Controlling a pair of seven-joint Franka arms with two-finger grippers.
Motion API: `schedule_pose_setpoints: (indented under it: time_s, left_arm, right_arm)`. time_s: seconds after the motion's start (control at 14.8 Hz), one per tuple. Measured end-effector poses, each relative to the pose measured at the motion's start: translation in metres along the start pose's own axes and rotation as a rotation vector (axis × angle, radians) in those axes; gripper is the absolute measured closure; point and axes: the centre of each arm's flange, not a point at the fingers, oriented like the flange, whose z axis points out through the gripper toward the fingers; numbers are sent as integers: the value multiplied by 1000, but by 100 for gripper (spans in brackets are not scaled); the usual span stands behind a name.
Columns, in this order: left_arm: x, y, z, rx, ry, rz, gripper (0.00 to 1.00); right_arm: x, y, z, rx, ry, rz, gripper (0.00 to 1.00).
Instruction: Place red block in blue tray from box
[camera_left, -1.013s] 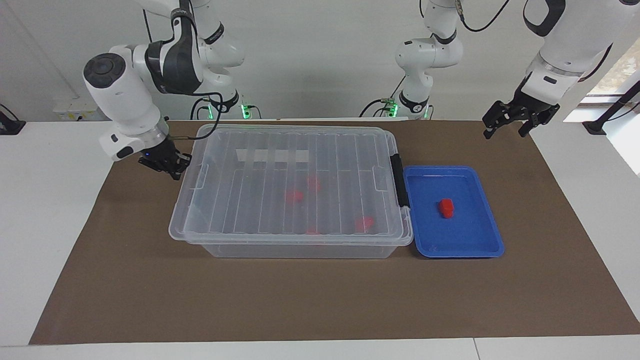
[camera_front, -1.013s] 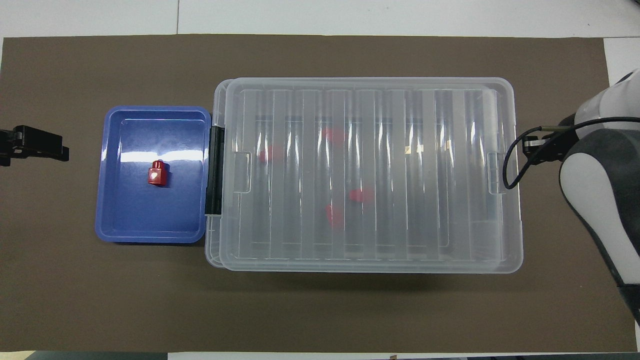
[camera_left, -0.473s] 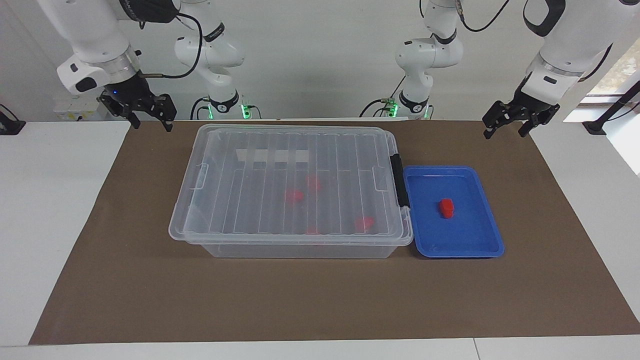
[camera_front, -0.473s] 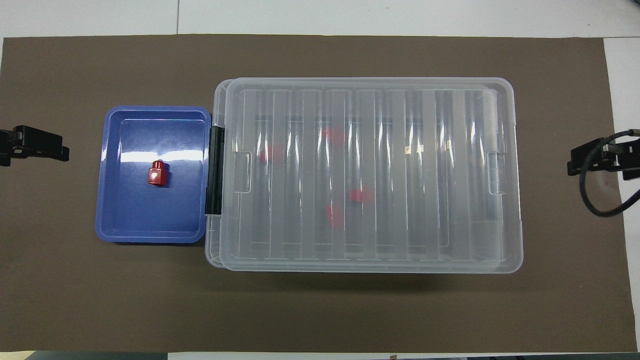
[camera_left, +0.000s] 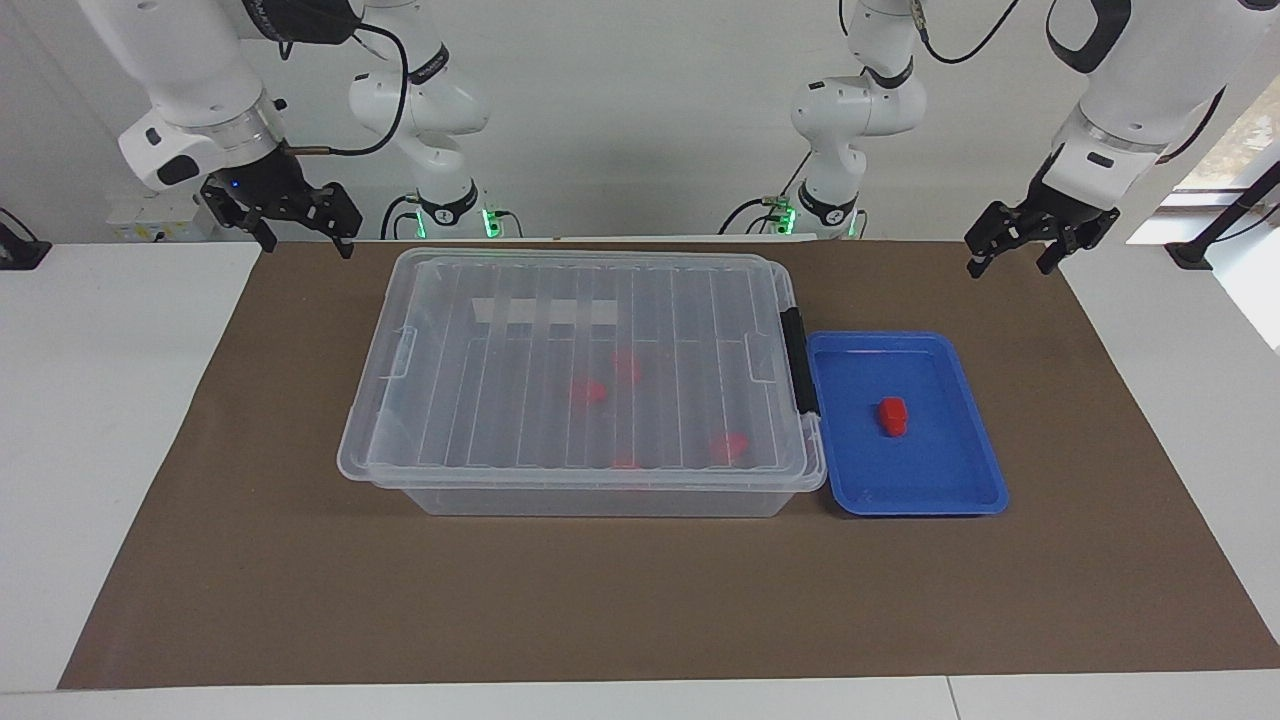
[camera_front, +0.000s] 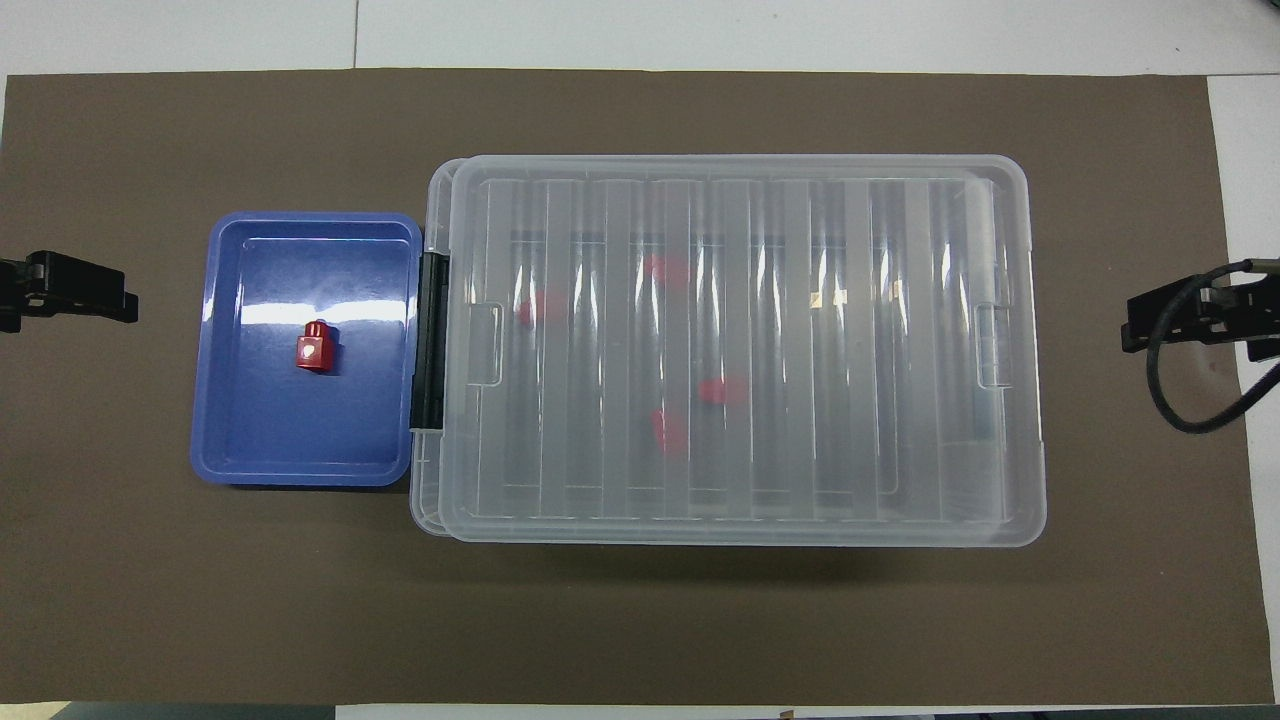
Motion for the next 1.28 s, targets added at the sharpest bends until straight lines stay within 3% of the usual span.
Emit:
schedule_pose_setpoints:
  time_s: [1.28]
  left_arm:
    - [0,0,0,0,0,0,0]
  right_arm:
    - [4,4,4,6,-9,8,0]
